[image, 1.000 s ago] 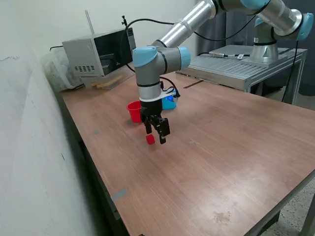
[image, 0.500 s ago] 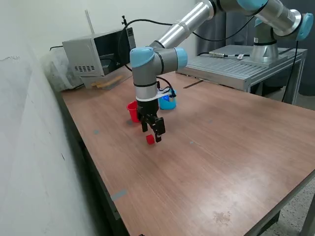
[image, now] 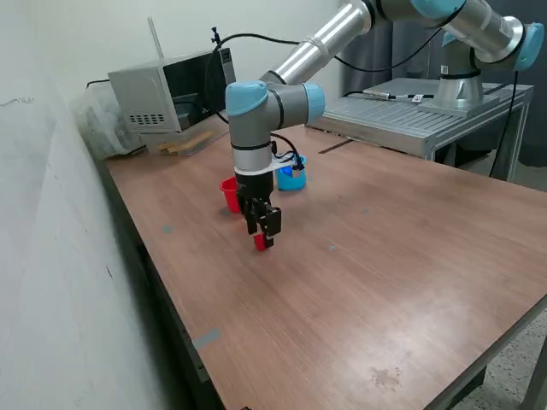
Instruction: Place red objects in the red bin, and blue objects in the blue bin.
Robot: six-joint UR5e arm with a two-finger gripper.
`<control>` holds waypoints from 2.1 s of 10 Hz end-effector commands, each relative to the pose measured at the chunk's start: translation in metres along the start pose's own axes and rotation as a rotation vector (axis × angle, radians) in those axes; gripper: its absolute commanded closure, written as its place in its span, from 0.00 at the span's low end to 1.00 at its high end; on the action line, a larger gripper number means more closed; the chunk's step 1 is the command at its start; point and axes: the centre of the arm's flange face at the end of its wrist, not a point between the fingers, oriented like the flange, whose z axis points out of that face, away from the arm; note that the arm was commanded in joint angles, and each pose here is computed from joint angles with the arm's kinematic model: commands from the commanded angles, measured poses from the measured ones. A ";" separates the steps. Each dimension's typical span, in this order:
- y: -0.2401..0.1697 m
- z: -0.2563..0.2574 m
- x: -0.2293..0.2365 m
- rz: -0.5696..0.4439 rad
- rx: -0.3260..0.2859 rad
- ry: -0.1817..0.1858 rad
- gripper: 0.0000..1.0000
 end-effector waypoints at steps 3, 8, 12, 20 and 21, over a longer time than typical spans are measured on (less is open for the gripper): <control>0.000 0.004 -0.002 0.056 -0.016 -0.002 1.00; 0.006 -0.045 -0.023 0.075 -0.066 -0.041 1.00; -0.004 -0.142 -0.032 0.042 -0.010 -0.034 1.00; -0.014 -0.168 -0.179 0.160 0.027 -0.073 1.00; -0.018 -0.159 -0.188 0.173 0.041 -0.072 1.00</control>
